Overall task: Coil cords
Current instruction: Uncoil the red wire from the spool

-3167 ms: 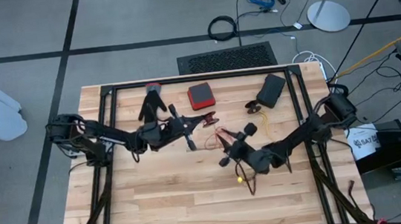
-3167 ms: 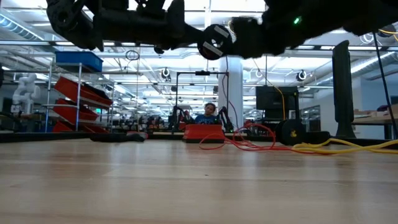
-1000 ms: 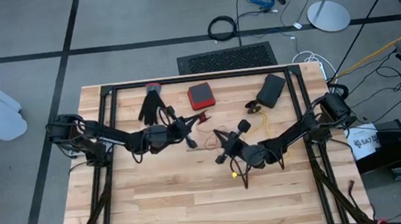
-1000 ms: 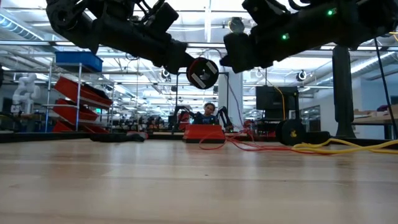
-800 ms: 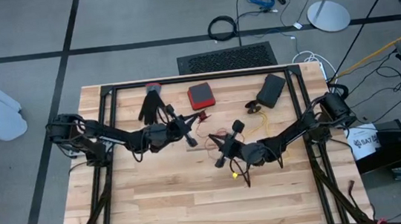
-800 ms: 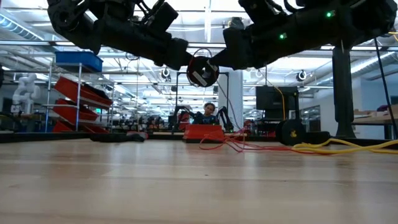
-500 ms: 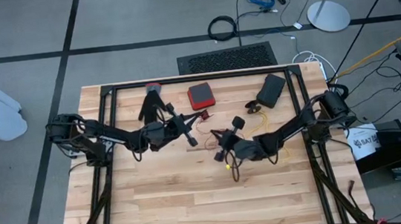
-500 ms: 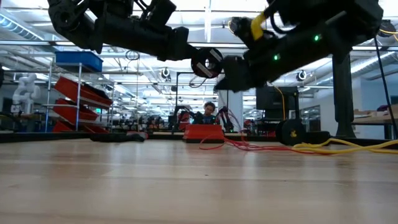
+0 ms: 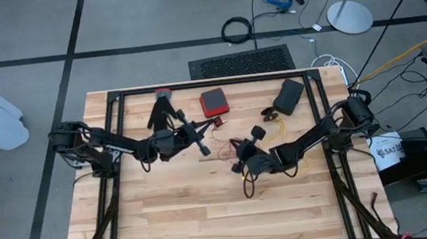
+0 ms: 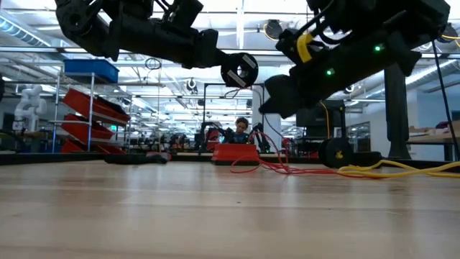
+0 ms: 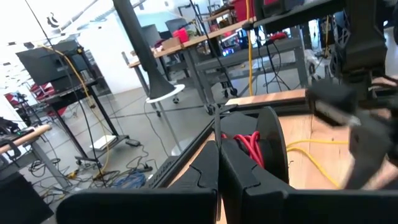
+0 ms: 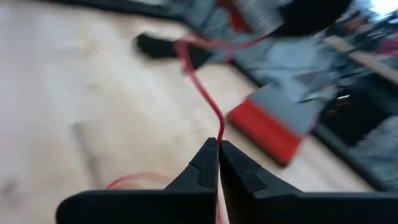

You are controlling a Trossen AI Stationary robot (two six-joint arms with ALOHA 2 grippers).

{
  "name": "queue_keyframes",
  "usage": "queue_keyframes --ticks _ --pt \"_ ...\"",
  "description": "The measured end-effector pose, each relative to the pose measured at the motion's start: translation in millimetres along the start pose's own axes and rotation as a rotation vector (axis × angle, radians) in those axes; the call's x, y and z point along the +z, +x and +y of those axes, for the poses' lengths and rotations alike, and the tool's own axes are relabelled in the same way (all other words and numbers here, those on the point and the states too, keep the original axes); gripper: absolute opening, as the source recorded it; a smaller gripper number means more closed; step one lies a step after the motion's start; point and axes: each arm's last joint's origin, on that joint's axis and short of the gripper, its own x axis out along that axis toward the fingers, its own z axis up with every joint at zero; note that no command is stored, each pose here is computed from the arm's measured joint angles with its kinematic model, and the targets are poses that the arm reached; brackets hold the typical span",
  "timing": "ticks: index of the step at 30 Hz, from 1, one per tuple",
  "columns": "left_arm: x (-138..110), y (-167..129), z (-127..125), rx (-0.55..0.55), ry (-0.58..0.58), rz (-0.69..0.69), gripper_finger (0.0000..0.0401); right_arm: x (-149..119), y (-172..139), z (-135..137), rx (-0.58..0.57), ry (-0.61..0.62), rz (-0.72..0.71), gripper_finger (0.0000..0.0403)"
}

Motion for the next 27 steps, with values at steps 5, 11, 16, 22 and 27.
queue_keyframes --ticks 5,11,16,22,27 --pt "5 -1 2 0.009 0.014 -0.025 0.0 -7 -2 0 0.132 0.015 0.1 0.0012" --pt "8 -2 2 0.011 0.022 -0.036 0.0 -10 -15 8 0.178 0.018 0.111 0.0043" --pt "9 -2 3 0.011 0.016 -0.048 0.0 -2 -28 12 0.211 0.042 0.069 0.0089" --pt "10 -2 2 -0.021 0.012 -0.069 0.0 21 -49 7 0.085 0.053 -0.069 0.013" --pt "15 -3 2 -0.038 -0.013 -0.128 0.0 28 -44 -3 0.011 0.023 -0.085 0.0136"
